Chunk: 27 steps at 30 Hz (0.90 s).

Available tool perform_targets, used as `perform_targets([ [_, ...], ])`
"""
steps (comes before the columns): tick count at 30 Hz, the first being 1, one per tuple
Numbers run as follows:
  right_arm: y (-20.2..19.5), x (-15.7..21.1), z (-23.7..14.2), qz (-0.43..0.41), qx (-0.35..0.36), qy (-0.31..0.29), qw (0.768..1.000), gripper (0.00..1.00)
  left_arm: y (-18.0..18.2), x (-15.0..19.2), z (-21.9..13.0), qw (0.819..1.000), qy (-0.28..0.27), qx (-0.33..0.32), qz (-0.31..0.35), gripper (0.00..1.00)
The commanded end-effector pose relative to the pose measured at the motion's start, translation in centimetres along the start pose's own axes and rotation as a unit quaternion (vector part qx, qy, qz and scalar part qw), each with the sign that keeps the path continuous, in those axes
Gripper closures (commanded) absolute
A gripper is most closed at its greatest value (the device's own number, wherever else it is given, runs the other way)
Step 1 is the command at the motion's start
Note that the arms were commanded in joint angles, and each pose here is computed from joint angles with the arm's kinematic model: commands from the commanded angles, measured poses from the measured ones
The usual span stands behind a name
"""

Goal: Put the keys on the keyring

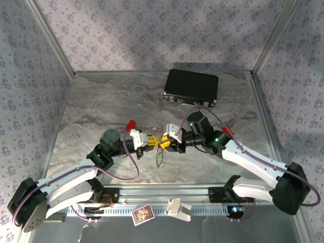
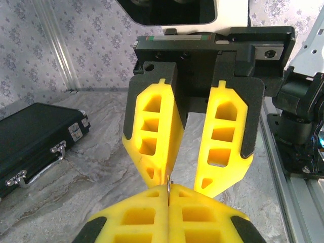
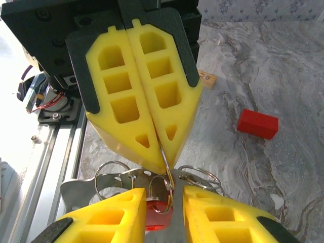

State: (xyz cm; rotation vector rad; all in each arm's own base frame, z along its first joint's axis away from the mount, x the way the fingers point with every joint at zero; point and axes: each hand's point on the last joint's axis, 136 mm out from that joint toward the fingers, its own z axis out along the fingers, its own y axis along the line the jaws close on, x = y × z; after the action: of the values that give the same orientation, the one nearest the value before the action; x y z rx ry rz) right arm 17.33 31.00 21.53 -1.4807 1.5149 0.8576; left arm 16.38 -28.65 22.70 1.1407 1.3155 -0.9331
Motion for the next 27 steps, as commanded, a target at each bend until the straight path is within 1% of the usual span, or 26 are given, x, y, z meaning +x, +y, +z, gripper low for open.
perform_targets([
  [1,0.0,-0.7,-0.1,-0.003,-0.001,-0.018,1.000,0.75,-0.4,-3.0,0.2,0.999,-0.041,0.016,0.028,1.00],
  [7,-0.1,-1.1,0.0,-0.002,0.000,-0.028,1.000,0.77,-0.5,-2.9,0.3,0.999,-0.041,0.018,0.027,1.00],
  [11,-0.1,-1.0,0.2,-0.001,-0.004,-0.028,1.000,0.83,-0.5,-3.0,0.3,0.998,-0.045,0.017,0.028,1.00],
  [13,-0.1,-0.8,0.3,0.001,-0.004,-0.026,1.000,0.84,-0.4,-3.0,0.3,0.998,-0.046,0.017,0.028,1.00],
  [15,-0.1,-0.7,0.3,0.001,-0.006,-0.025,1.000,0.89,-0.4,-3.1,0.3,0.998,-0.047,0.016,0.028,1.00],
  [17,-0.1,-0.7,0.3,0.001,-0.007,-0.026,1.000,0.99,-0.4,-3.1,0.3,0.998,-0.048,0.015,0.026,1.00],
  [19,-0.2,-0.7,0.2,-0.001,-0.003,-0.026,1.000,1.00,0.0,-2.8,0.4,0.999,-0.041,0.005,0.020,1.00],
  [20,-0.3,-0.7,0.1,-0.003,0.000,-0.023,1.000,1.00,0.4,-2.4,0.4,0.999,-0.033,-0.006,0.012,0.97],
  [21,-0.4,-0.6,0.0,-0.007,0.003,-0.019,1.000,1.00,0.6,-2.2,0.4,1.000,-0.025,-0.012,0.008,0.90],
  [22,-0.5,-0.4,-0.1,-0.011,0.006,-0.013,1.000,1.00,0.7,-1.6,0.4,1.000,-0.011,-0.015,0.006,0.79],
  [23,-0.5,-0.2,-0.2,-0.014,0.008,-0.004,1.000,1.00,0.7,-1.2,0.4,1.000,0.003,-0.015,0.004,0.73],
  [27,-0.3,0.8,-0.4,-0.019,0.002,0.031,0.999,1.00,0.5,0.7,0.5,0.998,0.063,-0.006,0.000,0.72],
])
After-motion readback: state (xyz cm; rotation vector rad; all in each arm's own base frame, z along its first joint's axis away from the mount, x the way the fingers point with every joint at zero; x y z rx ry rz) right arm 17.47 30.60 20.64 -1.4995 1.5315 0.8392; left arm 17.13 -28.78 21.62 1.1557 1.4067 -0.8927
